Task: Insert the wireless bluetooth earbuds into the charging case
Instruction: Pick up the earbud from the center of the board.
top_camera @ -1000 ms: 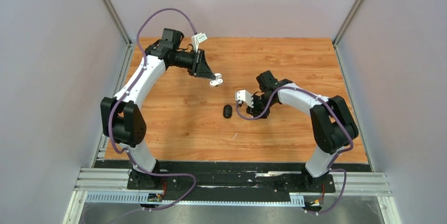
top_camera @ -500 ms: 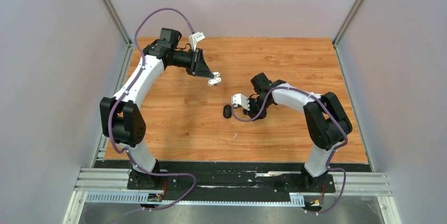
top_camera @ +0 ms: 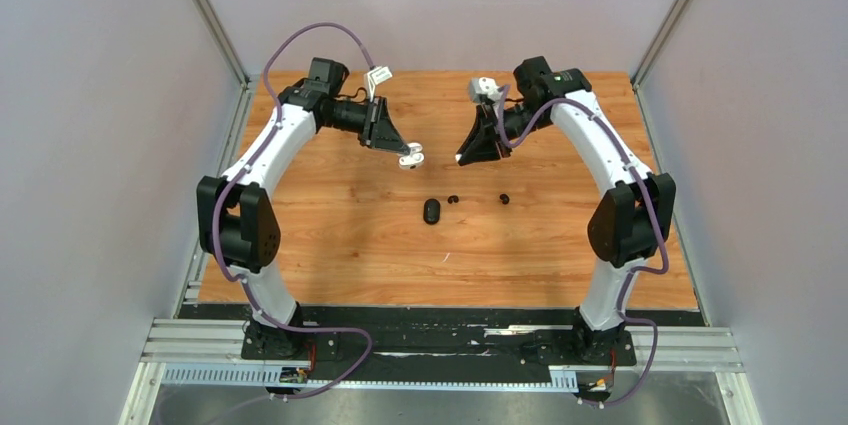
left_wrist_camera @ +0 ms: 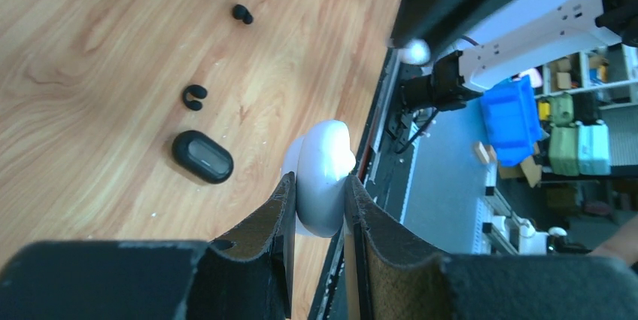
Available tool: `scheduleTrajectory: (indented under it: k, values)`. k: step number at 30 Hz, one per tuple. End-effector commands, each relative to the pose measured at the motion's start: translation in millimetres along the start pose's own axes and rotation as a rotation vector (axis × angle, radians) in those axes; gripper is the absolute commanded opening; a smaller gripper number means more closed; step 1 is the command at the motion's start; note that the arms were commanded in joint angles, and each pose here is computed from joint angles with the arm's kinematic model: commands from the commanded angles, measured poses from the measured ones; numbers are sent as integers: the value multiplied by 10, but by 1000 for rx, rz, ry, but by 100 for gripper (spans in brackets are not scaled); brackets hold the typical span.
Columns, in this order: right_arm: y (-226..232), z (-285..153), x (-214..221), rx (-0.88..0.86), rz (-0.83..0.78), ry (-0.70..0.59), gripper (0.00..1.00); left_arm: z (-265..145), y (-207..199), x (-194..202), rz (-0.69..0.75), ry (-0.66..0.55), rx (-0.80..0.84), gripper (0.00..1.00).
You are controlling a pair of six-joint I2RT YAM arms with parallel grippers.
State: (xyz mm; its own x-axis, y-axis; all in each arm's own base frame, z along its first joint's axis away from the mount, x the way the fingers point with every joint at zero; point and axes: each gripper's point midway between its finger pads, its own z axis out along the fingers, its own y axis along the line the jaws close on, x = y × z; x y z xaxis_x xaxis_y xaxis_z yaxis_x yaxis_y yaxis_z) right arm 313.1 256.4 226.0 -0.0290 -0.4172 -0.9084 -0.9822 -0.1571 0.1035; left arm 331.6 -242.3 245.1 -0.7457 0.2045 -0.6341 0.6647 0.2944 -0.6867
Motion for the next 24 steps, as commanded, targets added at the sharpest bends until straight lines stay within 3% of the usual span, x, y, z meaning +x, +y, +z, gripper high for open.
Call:
scheduleTrajectory:
  k: [1, 9, 24]
  values:
    - [487, -54, -757, -167, 2, -356, 2, 37, -167, -59, 22, -6, 137, 0]
    - [620, 19, -1201, -218, -173, -467, 2, 113, -441, -52, 13, 7, 195, 0]
    - [887, 473, -1235, -296, -454, -437, 0, 38, -912, 15, -37, -14, 255, 0]
